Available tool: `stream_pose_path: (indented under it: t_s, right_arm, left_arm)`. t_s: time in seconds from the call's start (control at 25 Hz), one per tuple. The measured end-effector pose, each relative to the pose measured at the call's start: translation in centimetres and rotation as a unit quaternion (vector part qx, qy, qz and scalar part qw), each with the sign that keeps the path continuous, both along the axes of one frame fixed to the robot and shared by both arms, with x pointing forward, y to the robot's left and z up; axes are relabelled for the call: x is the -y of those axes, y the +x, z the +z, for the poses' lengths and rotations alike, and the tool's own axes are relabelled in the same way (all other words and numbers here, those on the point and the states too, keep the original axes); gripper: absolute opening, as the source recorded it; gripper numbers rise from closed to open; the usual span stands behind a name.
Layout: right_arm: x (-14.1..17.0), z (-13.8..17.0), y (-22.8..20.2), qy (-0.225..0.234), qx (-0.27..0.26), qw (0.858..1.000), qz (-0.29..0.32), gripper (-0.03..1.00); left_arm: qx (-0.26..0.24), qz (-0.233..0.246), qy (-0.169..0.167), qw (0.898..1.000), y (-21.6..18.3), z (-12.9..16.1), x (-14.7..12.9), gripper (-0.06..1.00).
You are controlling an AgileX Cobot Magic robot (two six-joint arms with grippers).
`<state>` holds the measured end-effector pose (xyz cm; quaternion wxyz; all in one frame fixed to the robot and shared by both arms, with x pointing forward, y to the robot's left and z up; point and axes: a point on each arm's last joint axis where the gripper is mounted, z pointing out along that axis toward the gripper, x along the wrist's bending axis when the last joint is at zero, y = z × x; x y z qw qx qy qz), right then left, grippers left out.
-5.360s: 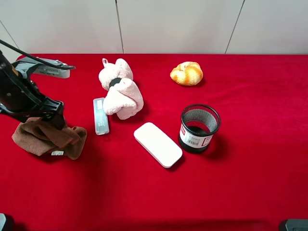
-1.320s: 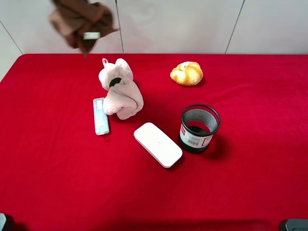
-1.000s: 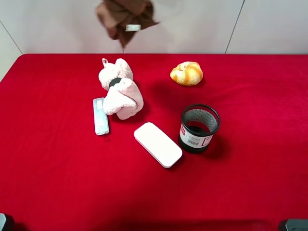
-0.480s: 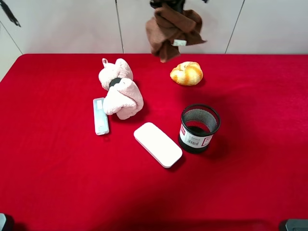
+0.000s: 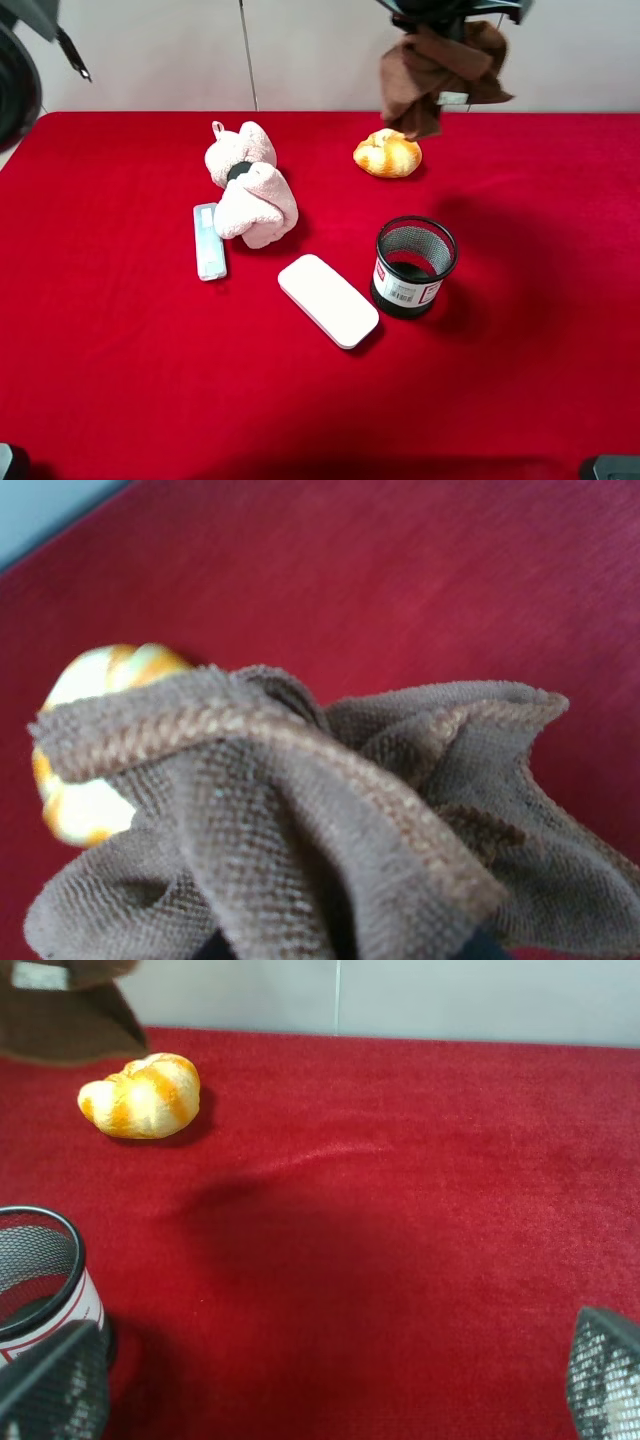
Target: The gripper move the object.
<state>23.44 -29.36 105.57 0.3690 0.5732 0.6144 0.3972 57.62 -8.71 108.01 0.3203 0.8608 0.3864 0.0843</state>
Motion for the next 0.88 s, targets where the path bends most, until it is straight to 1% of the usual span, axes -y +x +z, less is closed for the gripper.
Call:
stream_pose_path:
  t_s: [0.16,0.44,0.64,0.88]
  right_arm:
    - [0.0,0.0,0.0,0.0,0.0,1.0,0.0,0.69]
    - [0.0,0.0,0.0,0.0,0.0,1.0,0.0,0.69]
    - [0.0,0.0,0.0,0.001,0.0,1.0,0.0,0.69]
    - [0.0,0.0,0.0,0.003,0.0,1.0,0.001,0.69]
  left_arm:
    - [0.025,-0.019,-0.018,0.999,-0.9,-0.3,1.7,0.14]
    - [0.049,-0.047,-0.047,0.997,-2.2,-1.9,4.7,0.14]
    - [0.04,-0.074,-0.08,0.993,-3.3,-2.8,6.4,0.14]
    - [-0.002,-0.092,-0.11,0.99,-3.8,-4.0,7.4,0.14]
